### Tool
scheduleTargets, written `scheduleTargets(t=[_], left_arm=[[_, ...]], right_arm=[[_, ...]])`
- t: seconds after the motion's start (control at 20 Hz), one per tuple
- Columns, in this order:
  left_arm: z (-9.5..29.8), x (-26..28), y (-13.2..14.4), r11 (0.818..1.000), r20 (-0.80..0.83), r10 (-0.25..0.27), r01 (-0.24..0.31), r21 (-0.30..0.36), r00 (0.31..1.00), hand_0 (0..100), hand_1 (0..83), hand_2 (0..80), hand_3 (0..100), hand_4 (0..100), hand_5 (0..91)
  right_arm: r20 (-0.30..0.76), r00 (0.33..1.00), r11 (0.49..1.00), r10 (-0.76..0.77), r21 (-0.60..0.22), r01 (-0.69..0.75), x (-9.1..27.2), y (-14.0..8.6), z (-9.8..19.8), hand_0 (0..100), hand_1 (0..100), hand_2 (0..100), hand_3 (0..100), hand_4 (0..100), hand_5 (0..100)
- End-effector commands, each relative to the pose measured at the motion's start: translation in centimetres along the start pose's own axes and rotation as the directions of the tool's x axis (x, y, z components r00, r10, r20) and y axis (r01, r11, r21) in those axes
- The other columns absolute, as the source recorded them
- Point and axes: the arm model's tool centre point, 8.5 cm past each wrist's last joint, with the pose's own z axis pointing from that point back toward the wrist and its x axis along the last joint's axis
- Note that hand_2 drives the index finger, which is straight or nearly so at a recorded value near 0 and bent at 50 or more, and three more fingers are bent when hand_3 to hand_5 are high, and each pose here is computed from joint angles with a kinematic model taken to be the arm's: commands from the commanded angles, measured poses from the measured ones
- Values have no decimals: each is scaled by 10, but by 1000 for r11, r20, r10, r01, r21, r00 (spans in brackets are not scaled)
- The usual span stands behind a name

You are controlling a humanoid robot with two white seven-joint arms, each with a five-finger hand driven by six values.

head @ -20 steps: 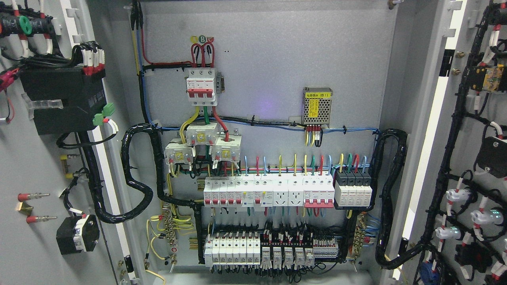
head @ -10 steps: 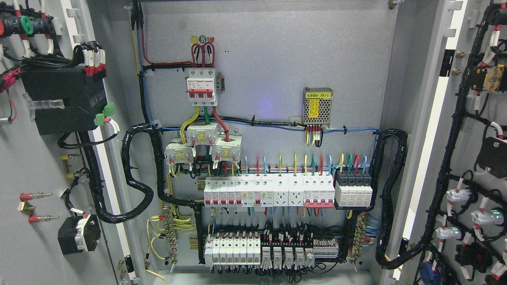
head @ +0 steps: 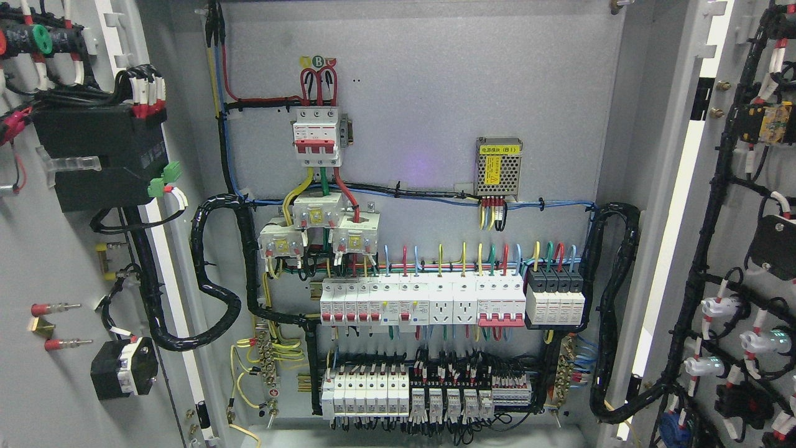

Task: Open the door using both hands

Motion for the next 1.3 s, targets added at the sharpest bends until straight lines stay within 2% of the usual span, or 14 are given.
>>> scheduleTargets(t=[0.0,0.25,0.4,0.55,0.65,0.85,1.1,1.25], left_arm=[[0,1,0,1000,1,0,0,3,1000,0,0,0,0,0,0],[-3,20,-4,1000,27,-13,13,-4,1000,0,0,0,0,0,0],[-4,21,-7,1000,32,-18,19,-12,999,0,0,0,0,0,0],[-7,46,-10,997,125,-74,78,-23,989,0,0,0,0,0,0],[-7,61,-16,989,198,-135,145,-36,971,0,0,0,0,0,0],[10,105,-30,971,405,-203,237,-36,892,0,0,0,0,0,0],[48,149,-56,922,592,-299,386,-22,748,0,0,0,0,0,0],[85,164,-65,874,679,-367,486,18,636,0,0,0,0,0,0]], right_arm=[[-33,998,983,48,-177,-53,-17,-21,94,379,0,0,0,0,0],[-126,992,953,6,-300,-43,-34,-18,168,379,0,0,0,0,0],[-126,992,925,13,-375,-60,-28,-25,193,379,0,0,0,0,0],[-78,996,907,35,-417,-65,-12,-19,203,379,0,0,0,0,0],[-62,997,905,38,-421,-61,-6,-9,207,379,0,0,0,0,0],[-46,997,888,62,-453,-76,8,-2,222,379,0,0,0,0,0],[-44,991,866,123,-483,-129,41,11,247,379,0,0,0,0,0],[29,974,856,224,-483,-183,67,24,248,379,0,0,0,0,0]])
